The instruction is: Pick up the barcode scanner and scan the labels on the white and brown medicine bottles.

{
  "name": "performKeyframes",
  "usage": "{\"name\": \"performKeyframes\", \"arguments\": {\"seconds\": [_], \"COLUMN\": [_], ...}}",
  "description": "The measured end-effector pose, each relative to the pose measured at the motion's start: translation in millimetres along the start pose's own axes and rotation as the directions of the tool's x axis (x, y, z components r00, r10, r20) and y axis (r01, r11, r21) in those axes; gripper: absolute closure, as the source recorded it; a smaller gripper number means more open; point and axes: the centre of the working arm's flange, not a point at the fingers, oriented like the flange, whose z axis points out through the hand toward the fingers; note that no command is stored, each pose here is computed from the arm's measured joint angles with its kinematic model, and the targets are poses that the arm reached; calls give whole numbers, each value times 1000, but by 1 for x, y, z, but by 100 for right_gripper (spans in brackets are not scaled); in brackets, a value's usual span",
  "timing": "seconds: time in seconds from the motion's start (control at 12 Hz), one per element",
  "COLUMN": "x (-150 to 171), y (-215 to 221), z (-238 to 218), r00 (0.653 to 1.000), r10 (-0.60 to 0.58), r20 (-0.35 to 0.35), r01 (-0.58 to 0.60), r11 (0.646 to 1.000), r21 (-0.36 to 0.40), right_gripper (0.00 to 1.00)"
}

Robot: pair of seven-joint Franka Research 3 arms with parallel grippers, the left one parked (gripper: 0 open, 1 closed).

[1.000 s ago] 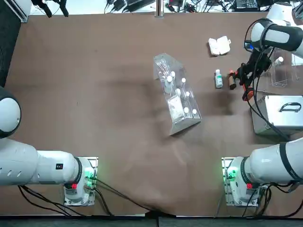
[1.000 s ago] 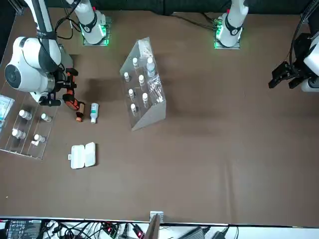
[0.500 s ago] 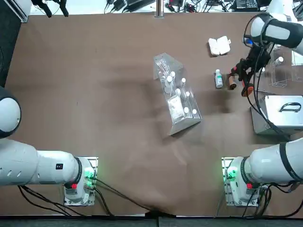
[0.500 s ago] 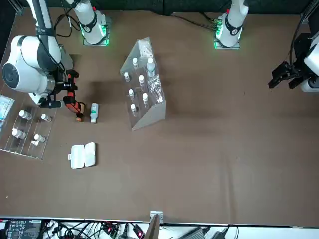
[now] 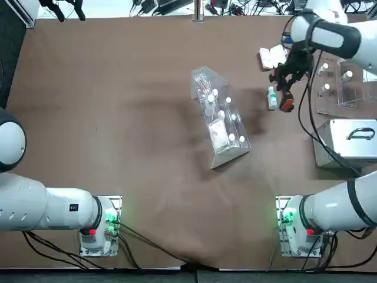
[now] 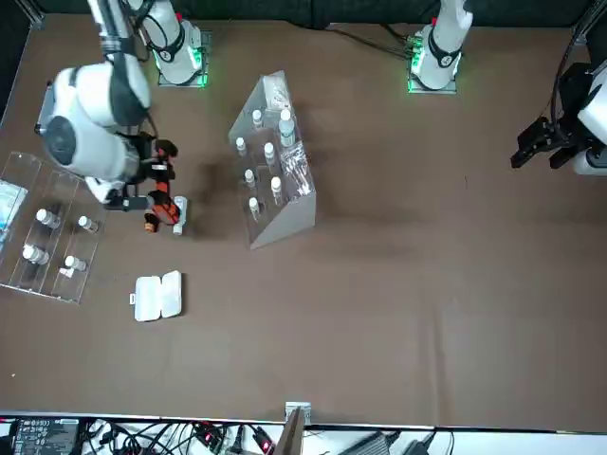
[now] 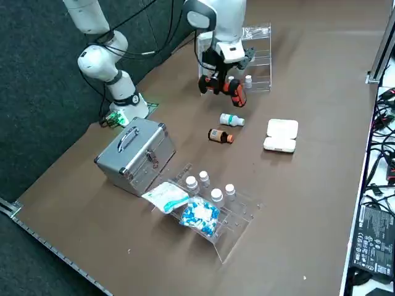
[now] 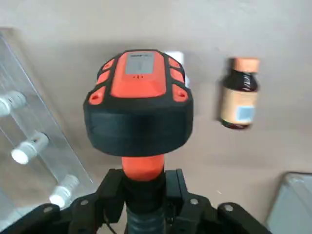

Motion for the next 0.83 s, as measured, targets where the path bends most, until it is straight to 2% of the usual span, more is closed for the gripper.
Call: {"name": "performKeyframes", "arguments": {"seconds": [0.5,0.83], "x": [18,20], "y": [-77,-95], "z": [55,74], "r00": [996,990], "r10": [48,60], "r20": [-73,-125], "r01": [-50,-63], "r11": [998,998], "r21": [-26,-19], "right_gripper": [57,57]}}
